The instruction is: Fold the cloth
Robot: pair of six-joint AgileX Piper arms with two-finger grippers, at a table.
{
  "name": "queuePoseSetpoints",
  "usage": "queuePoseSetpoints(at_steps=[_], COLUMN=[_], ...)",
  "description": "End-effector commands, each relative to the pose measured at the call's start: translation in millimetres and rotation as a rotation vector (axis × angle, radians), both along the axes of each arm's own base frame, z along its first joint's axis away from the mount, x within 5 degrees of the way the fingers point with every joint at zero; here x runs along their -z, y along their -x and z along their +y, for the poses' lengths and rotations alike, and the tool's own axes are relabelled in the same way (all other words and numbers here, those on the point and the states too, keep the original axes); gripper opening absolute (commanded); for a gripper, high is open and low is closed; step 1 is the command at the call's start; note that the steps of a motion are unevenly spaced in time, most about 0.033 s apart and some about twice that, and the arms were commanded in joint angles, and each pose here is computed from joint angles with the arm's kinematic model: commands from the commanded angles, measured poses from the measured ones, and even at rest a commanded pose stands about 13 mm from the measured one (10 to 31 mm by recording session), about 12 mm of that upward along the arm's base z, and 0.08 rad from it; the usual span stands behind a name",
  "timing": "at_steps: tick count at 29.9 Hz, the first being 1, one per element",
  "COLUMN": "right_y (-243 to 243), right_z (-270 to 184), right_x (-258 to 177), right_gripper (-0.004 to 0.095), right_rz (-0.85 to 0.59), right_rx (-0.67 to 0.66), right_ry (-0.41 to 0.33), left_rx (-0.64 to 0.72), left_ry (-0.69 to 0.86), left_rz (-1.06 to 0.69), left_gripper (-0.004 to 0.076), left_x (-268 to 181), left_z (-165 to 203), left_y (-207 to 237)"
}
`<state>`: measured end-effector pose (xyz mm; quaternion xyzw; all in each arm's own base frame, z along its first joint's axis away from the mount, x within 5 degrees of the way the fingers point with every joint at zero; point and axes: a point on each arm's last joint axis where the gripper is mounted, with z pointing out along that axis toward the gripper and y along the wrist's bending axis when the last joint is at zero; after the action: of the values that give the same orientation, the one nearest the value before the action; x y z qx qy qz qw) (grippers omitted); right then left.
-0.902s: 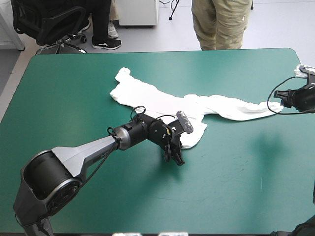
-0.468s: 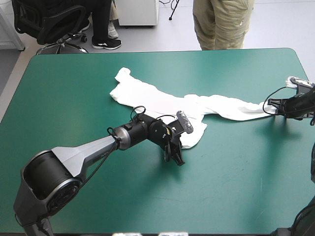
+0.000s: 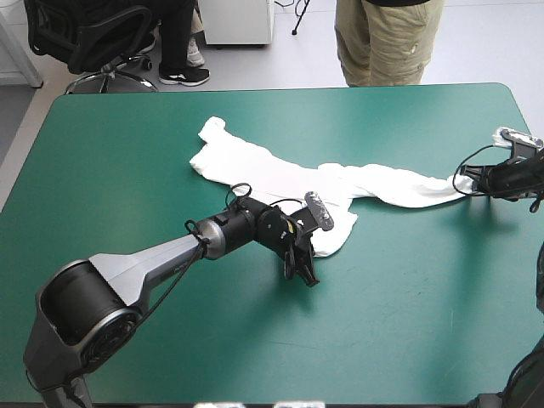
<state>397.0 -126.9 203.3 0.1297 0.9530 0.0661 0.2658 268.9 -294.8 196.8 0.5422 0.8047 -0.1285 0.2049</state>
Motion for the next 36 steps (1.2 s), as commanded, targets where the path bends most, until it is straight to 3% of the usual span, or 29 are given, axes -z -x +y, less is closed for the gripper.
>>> queuePoseSetpoints(at_steps=[1, 3, 7, 13, 17, 20, 23, 29, 36], right_y=[-3.2, -4.6, -8.3, -9.2, 2.7, 16.7, 34.4, 82.8, 133.9], right_z=[-3.8, -2.9, 0.1, 5.5, 22.2, 40.7, 55.3, 81.7, 96.1], right_x=[-19.3, -17.0, -15.3, -31.6, -69.9, -111.4, -161.9, -274.3, -373.8], right_gripper=[0.0348, 0.0258, -0.0020, -0.0013, -0.0013, -0.0013, -0.0013, -0.0013, -0.0013], right_rz=[-0.081, -0.086, -0.120, -0.152, -0.198, -0.320, -0.482, -0.769, -1.043], right_rx=[-0.003, -0.025, -0.063, -0.086, -0.134, -0.220, -0.272, -0.417, -0.456], right_ry=[0.033, 0.031, 0.010, -0.041, -0.165, -0.265, -0.314, -0.266, -0.197], left_rx=[-0.001, -0.003, -0.004, -0.013, -0.027, -0.069, -0.118, -0.310, -0.598], left_ry=[-0.020, -0.018, -0.015, -0.029, -0.033, -0.037, -0.042, -0.025, 0.072], left_rz=[0.155, 0.152, 0.154, 0.182, 0.179, 0.084, -0.082, -0.430, -0.893], left_gripper=[-0.0009, -0.0009, -0.0009, -0.0009, -0.0009, -0.0009, -0.0009, -0.0009, -0.0009], left_x=[6.8, 6.7, 6.7, 1.6, -24.3, -53.4, -92.6, -182.2, -313.9], left_z=[-3.9, -4.1, -4.3, -0.8, 8.8, 22.1, 43.3, 101.4, 201.6], left_y=[19.2, 18.8, 19.0, 22.1, 30.0, 32.1, 35.0, 51.1, 103.2])
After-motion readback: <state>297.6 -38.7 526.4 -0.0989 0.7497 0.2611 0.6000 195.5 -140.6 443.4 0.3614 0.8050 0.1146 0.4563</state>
